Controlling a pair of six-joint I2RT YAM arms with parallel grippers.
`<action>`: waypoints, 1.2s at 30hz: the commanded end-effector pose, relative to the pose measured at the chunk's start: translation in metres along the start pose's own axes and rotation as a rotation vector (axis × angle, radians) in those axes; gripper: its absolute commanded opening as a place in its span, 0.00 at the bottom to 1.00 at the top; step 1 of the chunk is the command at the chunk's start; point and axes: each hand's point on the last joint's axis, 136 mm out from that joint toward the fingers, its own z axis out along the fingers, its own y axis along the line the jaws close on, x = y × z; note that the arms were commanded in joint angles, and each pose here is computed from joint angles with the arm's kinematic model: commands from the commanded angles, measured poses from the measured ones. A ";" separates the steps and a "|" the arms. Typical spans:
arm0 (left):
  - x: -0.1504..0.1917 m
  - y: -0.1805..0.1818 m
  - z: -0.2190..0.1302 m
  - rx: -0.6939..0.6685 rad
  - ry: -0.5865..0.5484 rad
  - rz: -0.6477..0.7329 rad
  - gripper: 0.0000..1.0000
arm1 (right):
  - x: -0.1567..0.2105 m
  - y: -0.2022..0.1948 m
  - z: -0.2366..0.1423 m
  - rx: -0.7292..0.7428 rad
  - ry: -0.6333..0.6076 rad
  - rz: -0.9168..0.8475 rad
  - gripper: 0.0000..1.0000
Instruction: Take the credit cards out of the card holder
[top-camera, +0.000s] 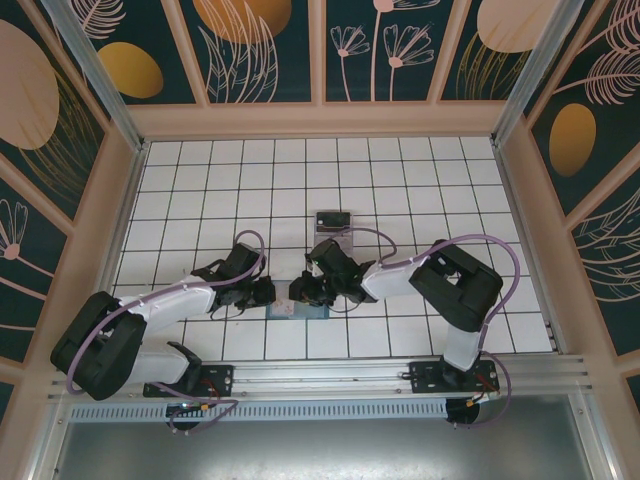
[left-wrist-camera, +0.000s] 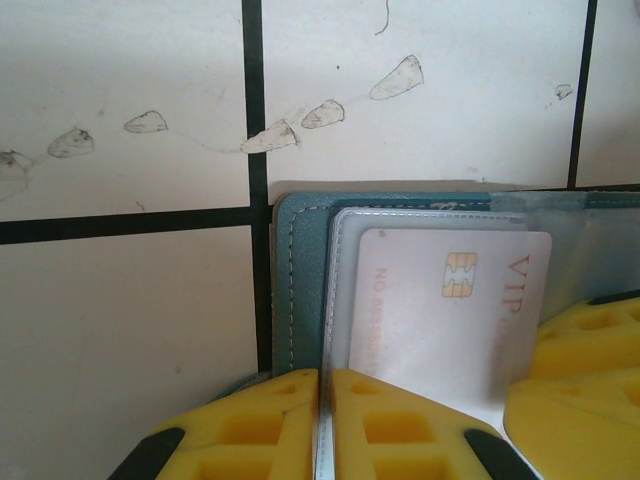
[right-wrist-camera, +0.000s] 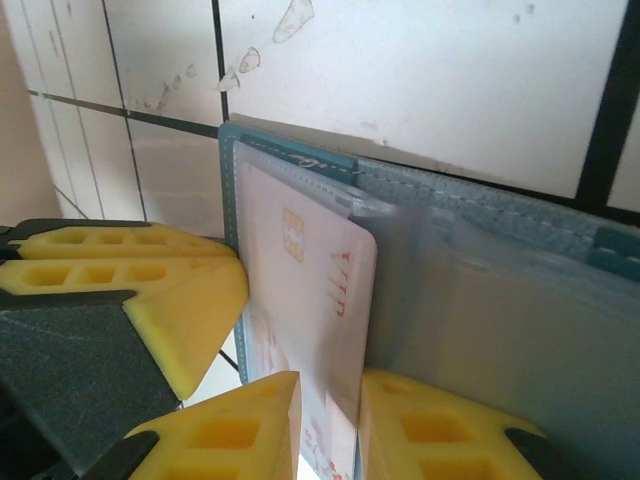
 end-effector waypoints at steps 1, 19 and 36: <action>0.018 0.022 0.009 -0.077 0.071 -0.012 0.13 | 0.003 0.019 -0.004 -0.098 0.004 -0.010 0.22; 0.019 0.024 0.010 -0.085 0.074 -0.011 0.13 | 0.003 0.021 -0.015 -0.132 -0.032 -0.002 0.12; 0.018 0.023 0.009 -0.089 0.074 -0.011 0.13 | 0.003 0.008 -0.026 -0.081 -0.050 0.015 0.01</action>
